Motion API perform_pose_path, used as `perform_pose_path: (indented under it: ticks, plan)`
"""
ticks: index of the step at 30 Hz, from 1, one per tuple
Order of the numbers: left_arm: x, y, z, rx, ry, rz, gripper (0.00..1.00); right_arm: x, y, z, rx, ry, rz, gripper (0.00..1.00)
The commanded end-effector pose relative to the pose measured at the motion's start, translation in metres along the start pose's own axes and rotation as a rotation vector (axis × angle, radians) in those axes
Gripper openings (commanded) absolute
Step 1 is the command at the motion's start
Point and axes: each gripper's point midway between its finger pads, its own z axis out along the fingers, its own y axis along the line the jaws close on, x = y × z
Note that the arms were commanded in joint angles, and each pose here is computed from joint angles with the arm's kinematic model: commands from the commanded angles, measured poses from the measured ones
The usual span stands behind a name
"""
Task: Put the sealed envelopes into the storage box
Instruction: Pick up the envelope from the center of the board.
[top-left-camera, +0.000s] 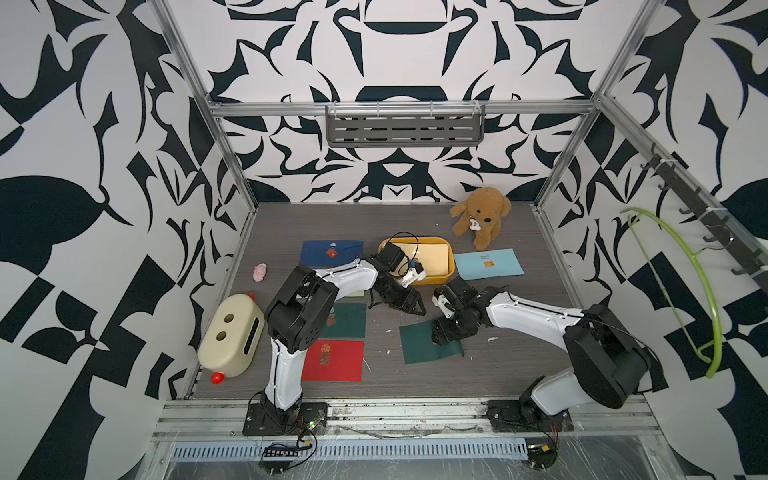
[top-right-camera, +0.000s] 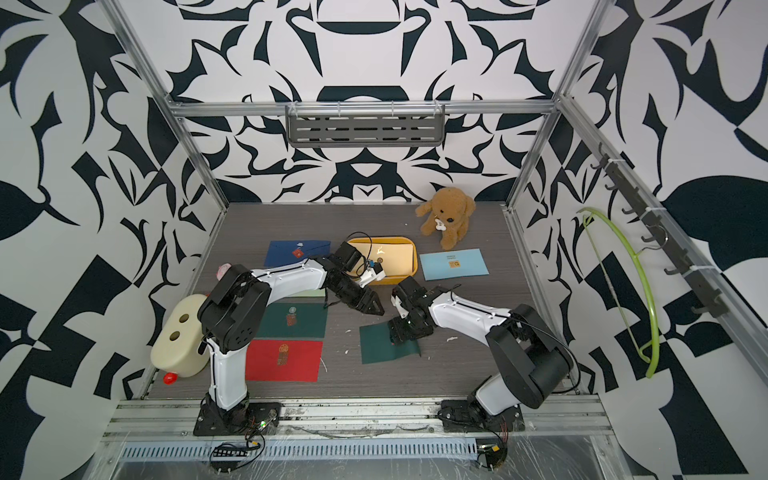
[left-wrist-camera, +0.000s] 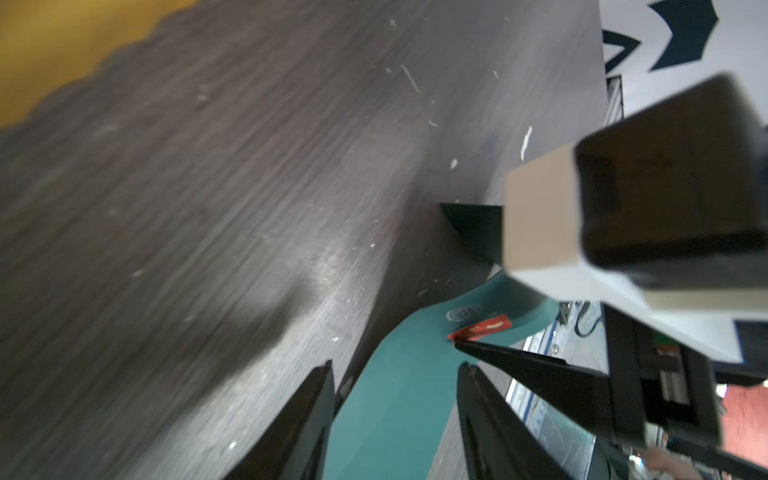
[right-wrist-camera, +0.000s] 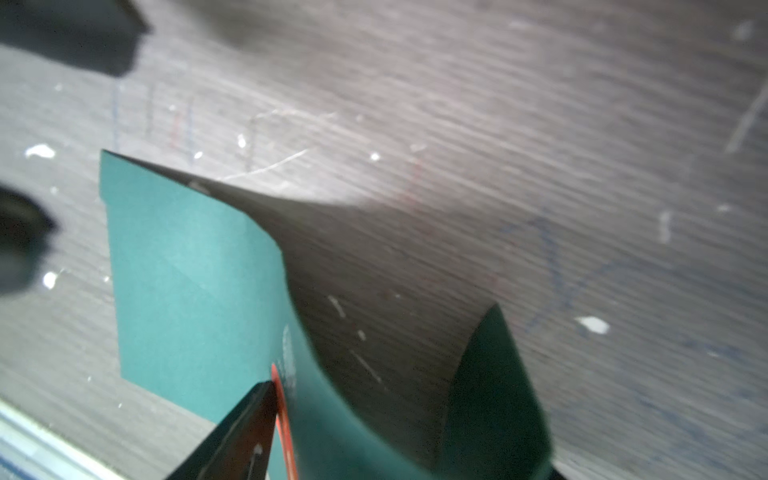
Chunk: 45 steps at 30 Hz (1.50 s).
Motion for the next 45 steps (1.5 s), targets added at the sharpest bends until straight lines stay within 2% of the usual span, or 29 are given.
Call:
perform_pose_path:
  ticks: [1, 13, 31, 40, 45]
  plan:
    - [0.006, -0.008, 0.004, 0.066, 0.03, 0.074, 0.54, 0.004, 0.011, -0.005, -0.045, 0.042, -0.064, 0.72]
    - [0.011, -0.005, 0.019, 0.127, -0.003, 0.11, 0.57, -0.006, 0.024, -0.012, -0.102, 0.026, -0.129, 0.72]
    - [0.045, -0.02, 0.035, 0.223, 0.09, 0.106, 0.56, -0.019, 0.02, -0.006, -0.104, 0.011, -0.142, 0.69]
    - [0.055, -0.026, 0.035, 0.266, 0.116, 0.091, 0.51, -0.03, 0.016, -0.008, -0.101, -0.004, -0.143, 0.68]
    - [0.061, -0.027, 0.038, 0.28, 0.137, 0.076, 0.38, -0.035, 0.013, -0.006, -0.097, 0.001, -0.139, 0.68]
